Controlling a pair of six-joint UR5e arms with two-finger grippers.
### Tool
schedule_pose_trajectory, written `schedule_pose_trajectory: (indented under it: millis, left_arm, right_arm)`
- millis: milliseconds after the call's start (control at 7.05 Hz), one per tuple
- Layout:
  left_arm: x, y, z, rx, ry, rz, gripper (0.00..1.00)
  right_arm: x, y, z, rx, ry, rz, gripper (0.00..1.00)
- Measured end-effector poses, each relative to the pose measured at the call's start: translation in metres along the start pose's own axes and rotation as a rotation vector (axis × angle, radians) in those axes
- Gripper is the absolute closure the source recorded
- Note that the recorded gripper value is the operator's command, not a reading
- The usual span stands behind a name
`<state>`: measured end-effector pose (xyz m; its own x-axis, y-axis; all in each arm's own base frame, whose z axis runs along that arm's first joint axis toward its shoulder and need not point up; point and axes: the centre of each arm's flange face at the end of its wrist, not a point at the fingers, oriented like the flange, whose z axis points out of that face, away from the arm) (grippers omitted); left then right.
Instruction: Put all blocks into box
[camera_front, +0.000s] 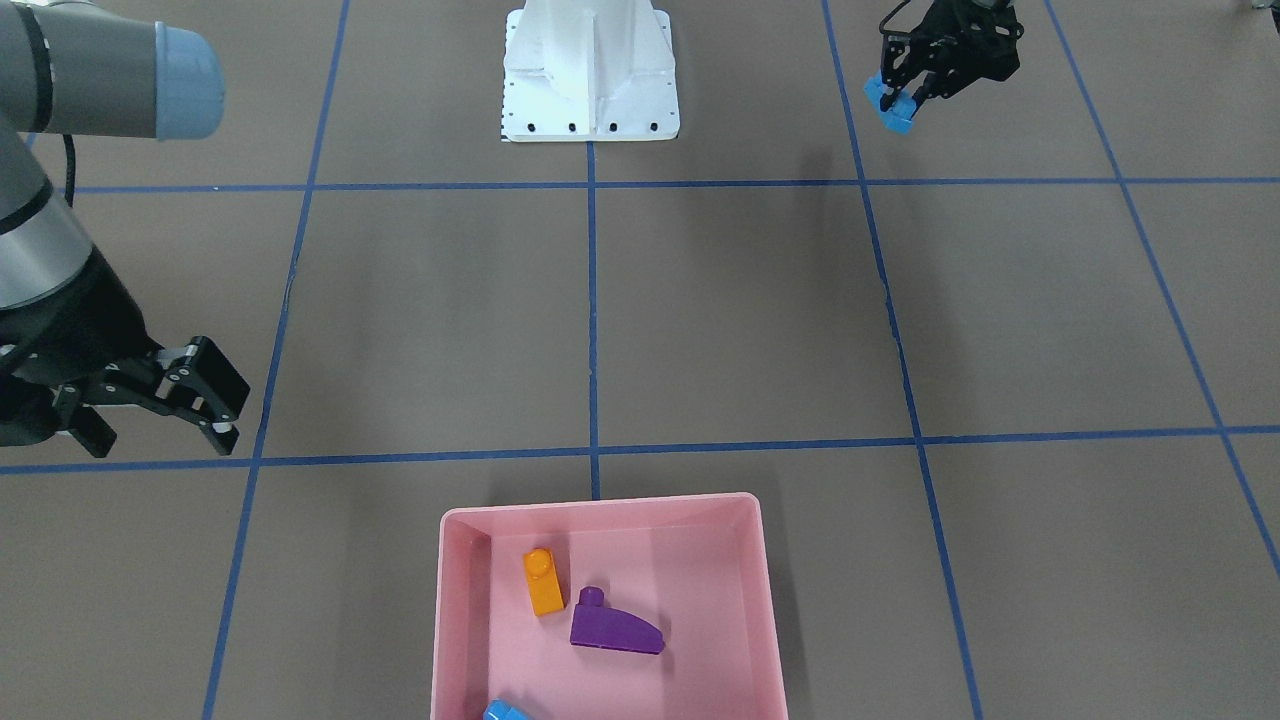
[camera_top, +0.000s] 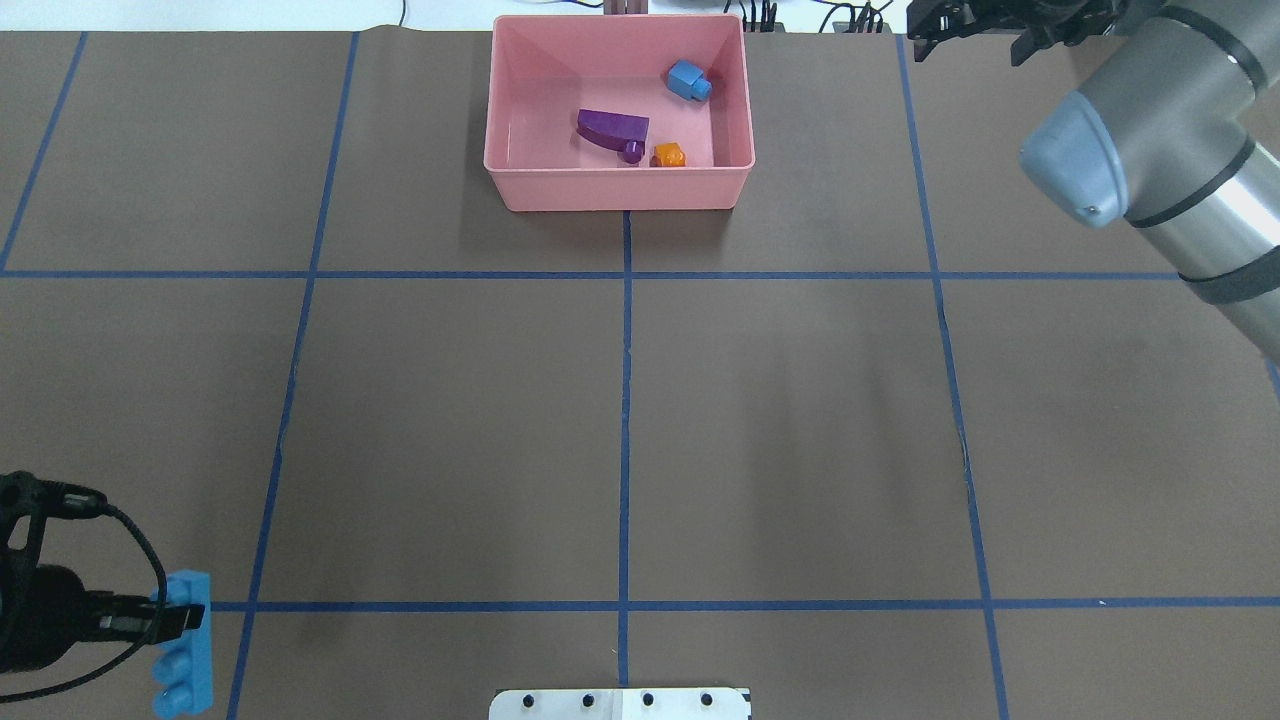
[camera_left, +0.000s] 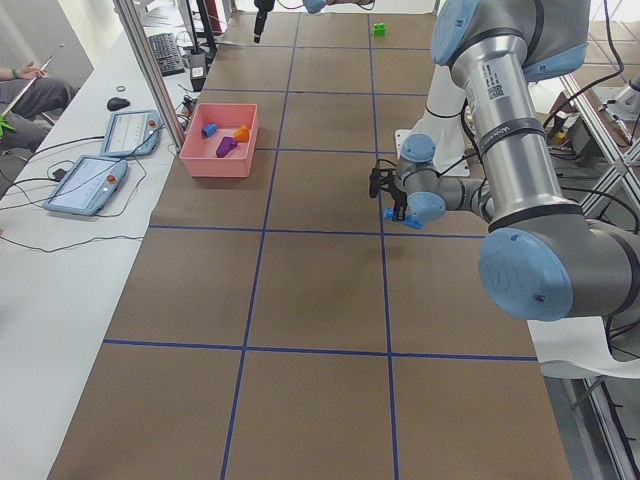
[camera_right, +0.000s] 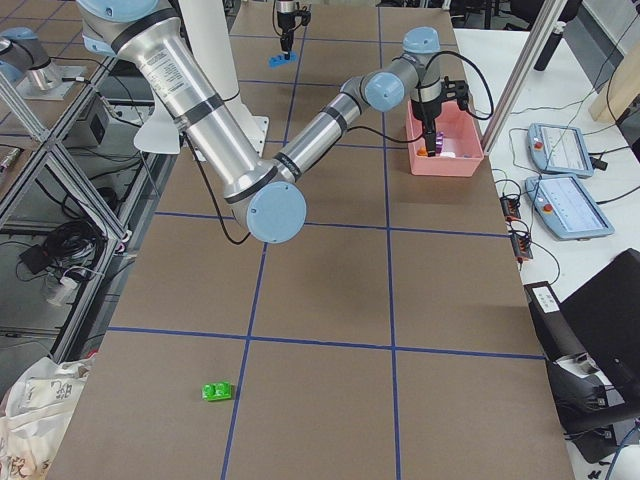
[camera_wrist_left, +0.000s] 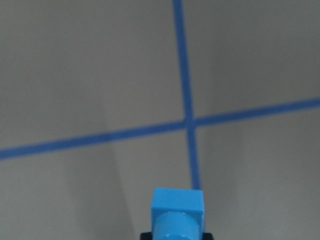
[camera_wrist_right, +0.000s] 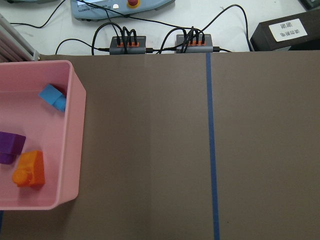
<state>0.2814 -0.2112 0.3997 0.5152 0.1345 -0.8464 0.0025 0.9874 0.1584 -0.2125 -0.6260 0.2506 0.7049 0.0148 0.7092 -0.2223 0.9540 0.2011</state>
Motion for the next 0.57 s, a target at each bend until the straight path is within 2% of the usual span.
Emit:
schedule_pose_trajectory:
  millis: [284, 568]
  left_arm:
    - [0.029, -0.054, -0.017, 0.139, 0.069, -0.005, 1.0]
    - [0.074, -0.121, -0.029, 0.265, 0.102, -0.035, 1.0]
  right_arm:
    - [0.069, 0.014, -0.007, -0.025, 0.005, -0.041, 0.0]
    - [0.141, 0.033, -0.012, -0.043, 0.035, -0.089, 0.0]
